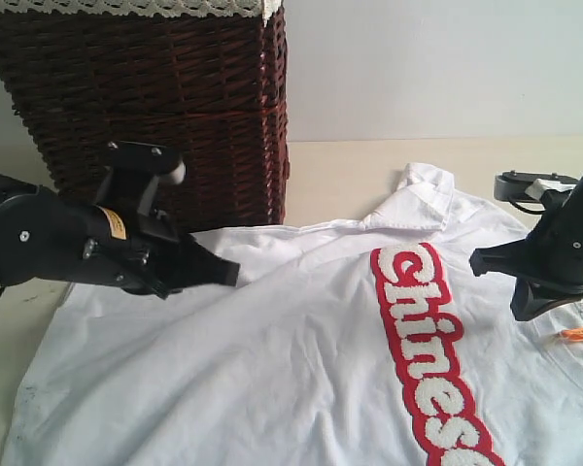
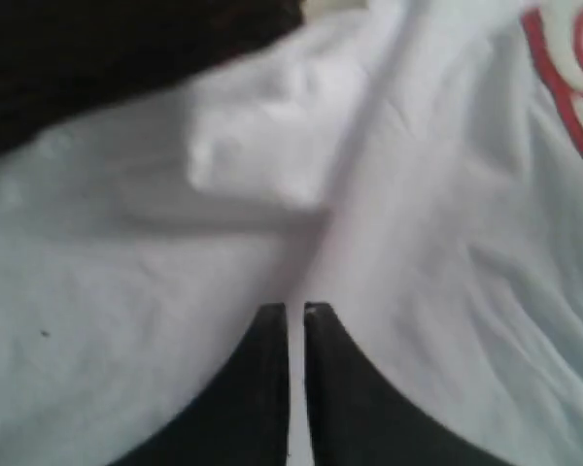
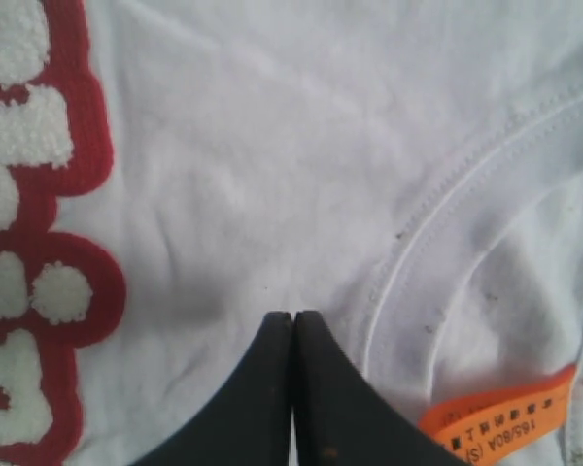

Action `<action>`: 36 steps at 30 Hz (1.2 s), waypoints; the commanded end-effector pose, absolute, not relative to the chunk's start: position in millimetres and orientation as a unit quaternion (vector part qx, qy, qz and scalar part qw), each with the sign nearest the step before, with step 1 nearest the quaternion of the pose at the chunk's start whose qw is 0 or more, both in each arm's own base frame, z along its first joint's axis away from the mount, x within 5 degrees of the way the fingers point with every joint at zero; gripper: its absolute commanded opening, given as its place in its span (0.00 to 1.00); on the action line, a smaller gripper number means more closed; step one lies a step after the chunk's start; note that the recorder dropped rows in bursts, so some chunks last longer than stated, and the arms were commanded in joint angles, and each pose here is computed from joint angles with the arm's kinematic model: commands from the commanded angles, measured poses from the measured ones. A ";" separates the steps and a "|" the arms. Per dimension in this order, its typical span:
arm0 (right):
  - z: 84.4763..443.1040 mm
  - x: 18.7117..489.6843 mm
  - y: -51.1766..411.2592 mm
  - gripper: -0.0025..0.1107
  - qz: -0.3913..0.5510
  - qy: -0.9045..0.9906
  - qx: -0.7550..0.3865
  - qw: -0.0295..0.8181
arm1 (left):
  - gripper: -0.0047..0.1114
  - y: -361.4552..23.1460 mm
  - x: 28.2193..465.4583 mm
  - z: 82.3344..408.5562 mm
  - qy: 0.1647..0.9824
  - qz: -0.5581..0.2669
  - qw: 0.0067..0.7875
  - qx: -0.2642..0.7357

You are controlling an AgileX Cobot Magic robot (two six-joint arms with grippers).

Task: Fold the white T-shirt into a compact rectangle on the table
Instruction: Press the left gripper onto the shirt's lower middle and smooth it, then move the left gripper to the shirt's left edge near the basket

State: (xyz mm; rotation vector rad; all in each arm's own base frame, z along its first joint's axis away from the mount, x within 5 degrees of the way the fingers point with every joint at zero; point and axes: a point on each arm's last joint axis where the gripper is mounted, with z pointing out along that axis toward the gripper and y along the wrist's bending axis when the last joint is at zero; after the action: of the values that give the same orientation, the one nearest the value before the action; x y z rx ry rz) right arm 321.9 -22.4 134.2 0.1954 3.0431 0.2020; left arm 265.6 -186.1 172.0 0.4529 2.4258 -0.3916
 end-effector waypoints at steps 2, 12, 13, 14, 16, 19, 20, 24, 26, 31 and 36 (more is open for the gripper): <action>136.2 325.2 -23.3 0.02 0.066 0.995 0.060 0.053 | 0.04 -169.5 287.2 153.8 0.923 -0.144 0.337 0.115; 136.4 327.1 -23.9 0.02 0.063 0.994 0.060 0.064 | 0.04 -152.9 286.0 109.1 0.959 -0.092 0.235 0.133; 136.4 327.0 -24.0 0.02 0.062 0.994 0.059 0.064 | 0.04 -151.3 286.7 105.2 0.960 -0.088 0.230 0.136; 136.4 326.9 -23.9 0.02 0.063 0.994 0.059 0.063 | 0.04 -150.0 287.1 102.1 0.961 -0.086 0.226 0.135; 136.3 326.5 -23.8 0.02 0.063 0.994 0.059 0.060 | 0.04 -144.5 289.7 93.7 0.965 -0.080 0.217 0.124; 136.3 326.5 -23.8 0.02 0.063 0.994 0.059 0.060 | 0.04 -133.6 292.8 82.6 0.972 -0.071 0.198 0.108; 136.4 326.7 -23.9 0.02 0.063 0.994 0.059 0.061 | 0.04 -129.9 293.7 79.7 0.974 -0.068 0.193 0.103; 136.3 327.3 -25.2 0.02 0.055 0.995 0.043 0.067 | 0.04 -109.0 299.2 74.3 0.980 -0.057 0.177 0.073; 136.4 328.2 -25.6 0.03 0.052 0.995 0.042 0.071 | 0.04 -101.3 302.2 78.0 0.980 -0.056 0.182 0.061; 129.6 330.2 -28.9 0.15 0.038 0.996 0.032 0.073 | 0.04 -99.5 305.5 92.3 0.975 -0.061 0.208 0.056; 115.1 329.7 -31.7 0.26 0.025 0.997 0.052 0.048 | 0.04 -107.9 301.9 111.4 0.969 -0.070 0.224 0.070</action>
State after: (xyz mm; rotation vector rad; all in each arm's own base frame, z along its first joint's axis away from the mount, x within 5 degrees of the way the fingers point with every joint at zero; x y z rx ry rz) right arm 327.7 -28.9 119.0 0.1356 3.0381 0.0998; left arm 307.3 -103.3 103.2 0.1595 2.6707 -0.1872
